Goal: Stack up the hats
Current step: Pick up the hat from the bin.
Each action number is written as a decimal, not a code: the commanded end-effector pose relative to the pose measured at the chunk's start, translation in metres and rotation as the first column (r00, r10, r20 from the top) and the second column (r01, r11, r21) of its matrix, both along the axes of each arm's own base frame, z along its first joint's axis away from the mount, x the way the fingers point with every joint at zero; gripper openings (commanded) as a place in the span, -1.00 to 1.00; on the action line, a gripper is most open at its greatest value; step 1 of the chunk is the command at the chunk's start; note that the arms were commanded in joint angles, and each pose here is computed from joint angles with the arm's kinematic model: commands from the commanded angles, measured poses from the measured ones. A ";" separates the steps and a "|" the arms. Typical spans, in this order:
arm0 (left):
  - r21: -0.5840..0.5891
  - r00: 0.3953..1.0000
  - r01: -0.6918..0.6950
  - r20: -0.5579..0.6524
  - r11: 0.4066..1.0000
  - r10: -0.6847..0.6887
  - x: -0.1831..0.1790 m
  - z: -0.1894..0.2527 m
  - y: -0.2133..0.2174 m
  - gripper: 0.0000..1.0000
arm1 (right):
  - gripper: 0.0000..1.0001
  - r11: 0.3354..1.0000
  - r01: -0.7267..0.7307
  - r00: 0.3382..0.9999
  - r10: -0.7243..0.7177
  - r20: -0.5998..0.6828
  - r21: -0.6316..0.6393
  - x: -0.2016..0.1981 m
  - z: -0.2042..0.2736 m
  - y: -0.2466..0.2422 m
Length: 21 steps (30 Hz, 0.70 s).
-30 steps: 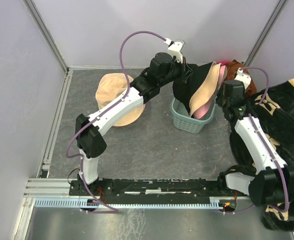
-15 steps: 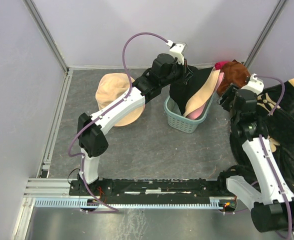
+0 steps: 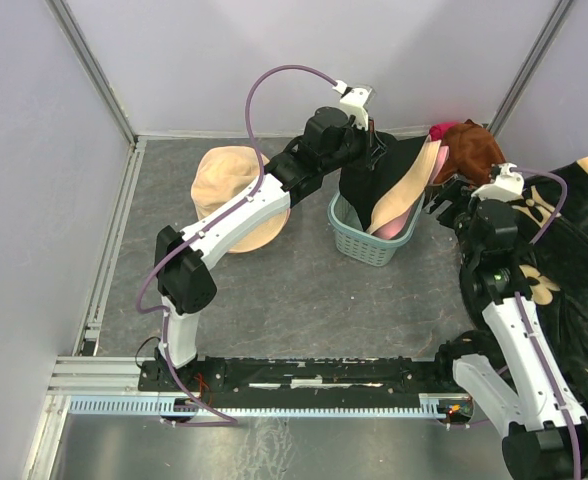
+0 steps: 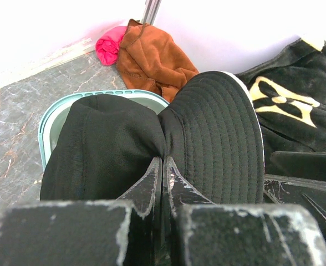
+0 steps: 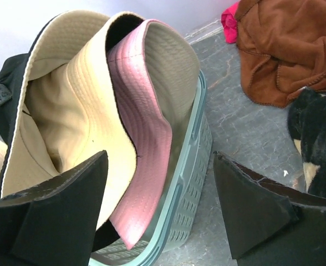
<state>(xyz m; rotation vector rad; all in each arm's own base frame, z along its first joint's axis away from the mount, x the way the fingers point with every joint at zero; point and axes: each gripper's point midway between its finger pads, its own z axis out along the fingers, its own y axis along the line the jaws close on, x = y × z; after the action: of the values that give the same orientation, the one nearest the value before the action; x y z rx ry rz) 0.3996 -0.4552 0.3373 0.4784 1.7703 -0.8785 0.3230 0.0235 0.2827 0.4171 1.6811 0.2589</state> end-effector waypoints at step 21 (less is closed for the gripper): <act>-0.069 0.987 0.094 0.137 0.993 -0.084 -0.014 0.063 0.001 -0.95 | 0.72 0.966 -0.241 0.945 0.211 0.251 0.093 0.050 0.027 0.028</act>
<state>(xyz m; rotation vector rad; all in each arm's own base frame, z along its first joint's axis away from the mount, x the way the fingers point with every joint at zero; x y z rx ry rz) 0.3918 -0.4587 0.3344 0.5358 1.7761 -0.9088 0.3688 0.0396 0.2739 0.3463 1.6137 0.4535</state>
